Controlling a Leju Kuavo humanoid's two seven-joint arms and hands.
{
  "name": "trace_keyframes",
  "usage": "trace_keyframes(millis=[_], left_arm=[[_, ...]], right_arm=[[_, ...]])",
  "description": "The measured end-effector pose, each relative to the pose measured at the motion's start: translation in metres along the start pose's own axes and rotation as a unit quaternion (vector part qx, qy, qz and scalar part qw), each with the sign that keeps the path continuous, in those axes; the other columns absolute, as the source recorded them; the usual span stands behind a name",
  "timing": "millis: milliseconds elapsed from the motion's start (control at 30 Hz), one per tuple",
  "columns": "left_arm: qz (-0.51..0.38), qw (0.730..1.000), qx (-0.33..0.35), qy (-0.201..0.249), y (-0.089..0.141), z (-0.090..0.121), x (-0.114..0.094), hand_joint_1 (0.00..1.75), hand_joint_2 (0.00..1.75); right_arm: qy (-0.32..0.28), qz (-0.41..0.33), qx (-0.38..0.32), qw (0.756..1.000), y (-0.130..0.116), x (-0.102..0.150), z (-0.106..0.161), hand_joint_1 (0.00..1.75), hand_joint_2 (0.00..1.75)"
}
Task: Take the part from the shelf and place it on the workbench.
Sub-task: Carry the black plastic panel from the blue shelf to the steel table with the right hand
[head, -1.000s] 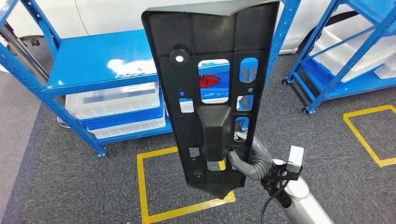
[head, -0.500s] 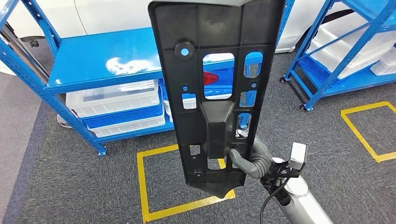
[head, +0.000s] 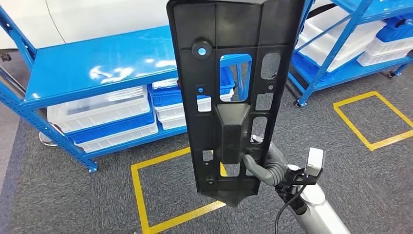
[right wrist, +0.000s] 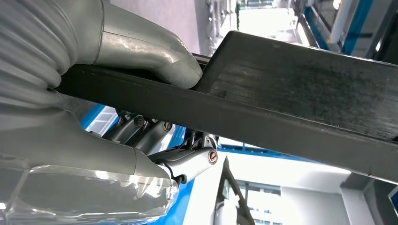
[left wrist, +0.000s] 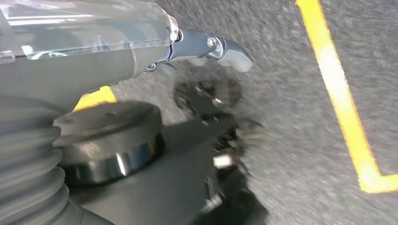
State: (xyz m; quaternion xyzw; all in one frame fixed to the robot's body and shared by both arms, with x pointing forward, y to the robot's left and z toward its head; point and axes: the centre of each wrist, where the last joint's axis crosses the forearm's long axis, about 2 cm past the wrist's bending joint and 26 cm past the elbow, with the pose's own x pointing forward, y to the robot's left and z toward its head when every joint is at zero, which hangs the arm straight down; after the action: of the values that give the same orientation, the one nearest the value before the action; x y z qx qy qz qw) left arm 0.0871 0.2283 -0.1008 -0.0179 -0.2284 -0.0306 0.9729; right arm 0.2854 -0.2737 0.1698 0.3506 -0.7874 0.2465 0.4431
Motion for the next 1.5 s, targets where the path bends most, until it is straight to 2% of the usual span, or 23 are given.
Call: trace_keyframes(millis=[500, 867, 1500], left_arm=[[-0.002, 1.000, 0.003, 0.024, 0.001, 0.003, -0.010, 0.00, 1.75], [-0.010, 0.999, 0.006, 0.038, 0.001, 0.005, -0.017, 0.00, 1.75], [0.004, 0.998, 0.028, 0.053, 0.004, 0.006, -0.023, 0.00, 1.75]], right_arm=[[-0.007, -0.003, -0.019, 1.000, 0.002, 0.002, 0.007, 1.75, 1.75], [-0.003, -0.011, -0.040, 0.999, 0.011, 0.002, 0.022, 1.75, 1.75], [-0.021, -0.014, -0.037, 0.999, 0.004, 0.003, 0.015, 1.75, 1.75]])
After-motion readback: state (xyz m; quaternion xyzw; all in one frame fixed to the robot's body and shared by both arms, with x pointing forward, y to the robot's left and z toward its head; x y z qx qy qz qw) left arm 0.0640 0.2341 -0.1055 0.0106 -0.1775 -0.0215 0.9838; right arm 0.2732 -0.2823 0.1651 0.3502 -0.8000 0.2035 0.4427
